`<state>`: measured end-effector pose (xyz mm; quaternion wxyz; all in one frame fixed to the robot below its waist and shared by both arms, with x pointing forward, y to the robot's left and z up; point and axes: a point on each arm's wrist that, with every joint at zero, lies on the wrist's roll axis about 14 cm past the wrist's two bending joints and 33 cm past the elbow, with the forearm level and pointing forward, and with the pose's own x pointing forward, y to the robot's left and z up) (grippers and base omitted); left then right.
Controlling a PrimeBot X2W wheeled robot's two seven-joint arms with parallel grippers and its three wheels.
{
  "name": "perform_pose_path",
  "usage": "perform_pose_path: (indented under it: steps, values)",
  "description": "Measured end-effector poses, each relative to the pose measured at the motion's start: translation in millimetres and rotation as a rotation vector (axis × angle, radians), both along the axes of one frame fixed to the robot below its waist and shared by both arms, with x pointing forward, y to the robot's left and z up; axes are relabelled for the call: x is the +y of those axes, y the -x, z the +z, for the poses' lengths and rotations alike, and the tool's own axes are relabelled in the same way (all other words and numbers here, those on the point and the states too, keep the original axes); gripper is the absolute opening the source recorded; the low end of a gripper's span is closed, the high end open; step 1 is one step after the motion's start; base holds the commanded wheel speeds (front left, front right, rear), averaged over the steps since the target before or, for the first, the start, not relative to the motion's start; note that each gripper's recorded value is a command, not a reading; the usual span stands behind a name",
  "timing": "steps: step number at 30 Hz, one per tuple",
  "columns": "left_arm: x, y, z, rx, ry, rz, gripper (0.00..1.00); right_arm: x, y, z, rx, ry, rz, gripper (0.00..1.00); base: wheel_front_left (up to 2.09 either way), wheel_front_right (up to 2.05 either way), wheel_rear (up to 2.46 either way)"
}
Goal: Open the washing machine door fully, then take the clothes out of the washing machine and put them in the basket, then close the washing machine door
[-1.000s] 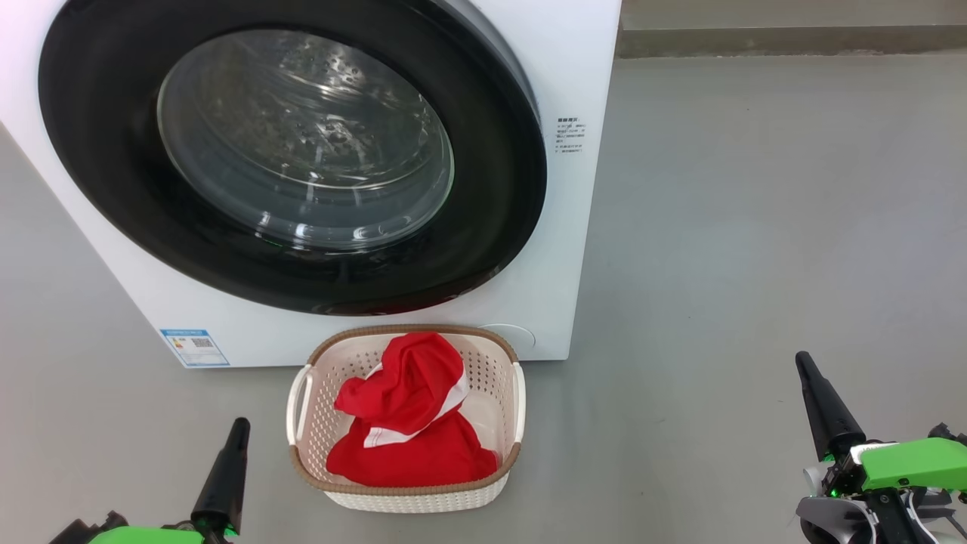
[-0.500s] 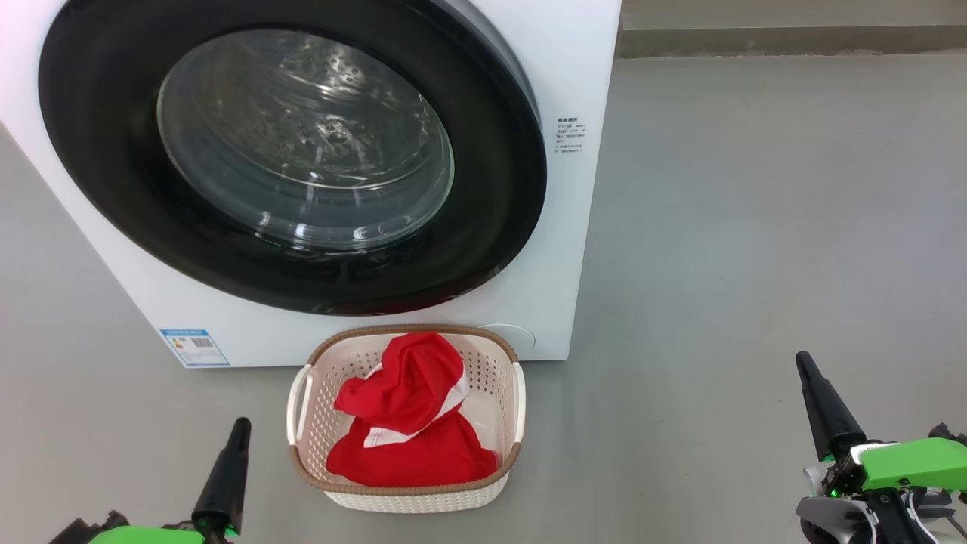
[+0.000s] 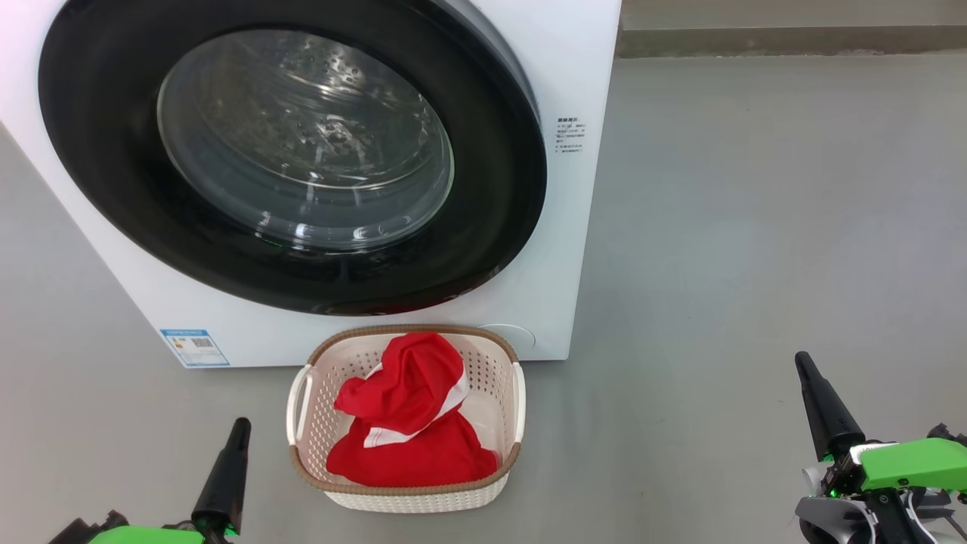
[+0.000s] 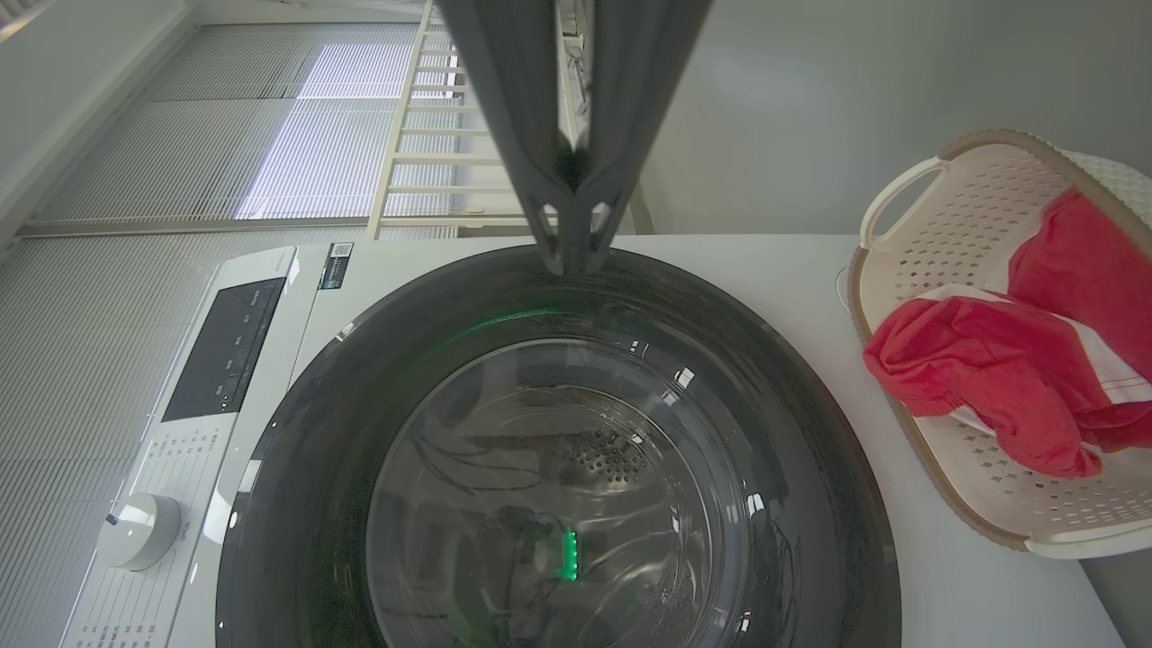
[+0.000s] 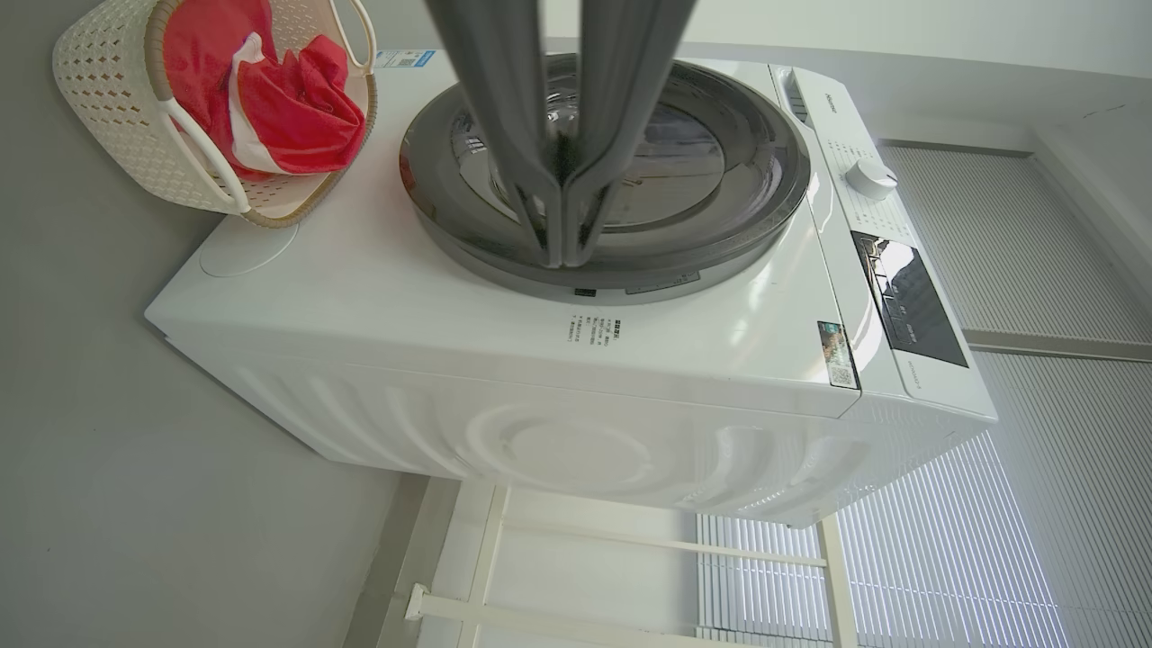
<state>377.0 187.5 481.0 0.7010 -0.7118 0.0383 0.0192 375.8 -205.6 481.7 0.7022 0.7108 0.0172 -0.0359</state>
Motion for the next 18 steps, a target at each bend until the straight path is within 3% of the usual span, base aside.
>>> perform_pose_path:
  steps: [18]
  values:
    - [0.1, 0.0, 0.0, 0.0, 0.001, 0.0, 0.0, -0.1, 0.0, 0.0, 0.0, 0.0, -0.001, 0.0, 0.0, 0.0, 0.0]
